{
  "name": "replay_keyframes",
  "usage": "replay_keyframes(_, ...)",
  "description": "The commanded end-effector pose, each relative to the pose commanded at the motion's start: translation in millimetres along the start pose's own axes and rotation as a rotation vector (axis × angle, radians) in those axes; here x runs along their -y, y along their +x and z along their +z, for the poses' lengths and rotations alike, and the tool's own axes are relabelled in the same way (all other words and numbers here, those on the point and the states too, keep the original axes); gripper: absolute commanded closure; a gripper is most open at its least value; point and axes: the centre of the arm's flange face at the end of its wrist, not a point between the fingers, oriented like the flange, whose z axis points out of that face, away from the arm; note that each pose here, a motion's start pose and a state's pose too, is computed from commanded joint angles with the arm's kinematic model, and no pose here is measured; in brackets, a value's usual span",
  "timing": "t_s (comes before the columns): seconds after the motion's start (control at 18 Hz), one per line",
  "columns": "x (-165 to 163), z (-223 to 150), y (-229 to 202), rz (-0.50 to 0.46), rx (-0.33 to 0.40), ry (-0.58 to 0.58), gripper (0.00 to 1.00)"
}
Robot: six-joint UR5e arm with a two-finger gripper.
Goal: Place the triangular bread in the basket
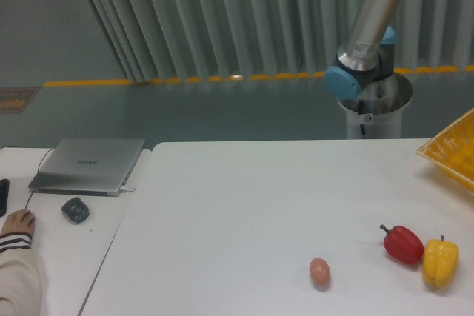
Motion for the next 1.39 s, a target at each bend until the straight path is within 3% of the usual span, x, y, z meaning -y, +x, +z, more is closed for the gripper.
replay_keyframes(0.17,15.4,-31.6,3.6,0.016,0.043,-0.025,0.00)
replay_keyframes(0.39,45.7,-50.1,16.4,0.043,0.058,-0.029,0.00)
replay_keyframes(0.67,58.7,-65.7,36.6,0.045,0.063,-0.038,0.00)
replay_keyframes(1.0,50.9,-78.8,44.4,0.029,0.008,-0.063,0.00)
replay_keyframes(1.11,57.8,-83.5,48.3,0.039,-0.051,-0.062,0.00)
replay_keyframes(1.39,145.7,-104.3,57.3,0.174,-0.093,-0.036,0.00)
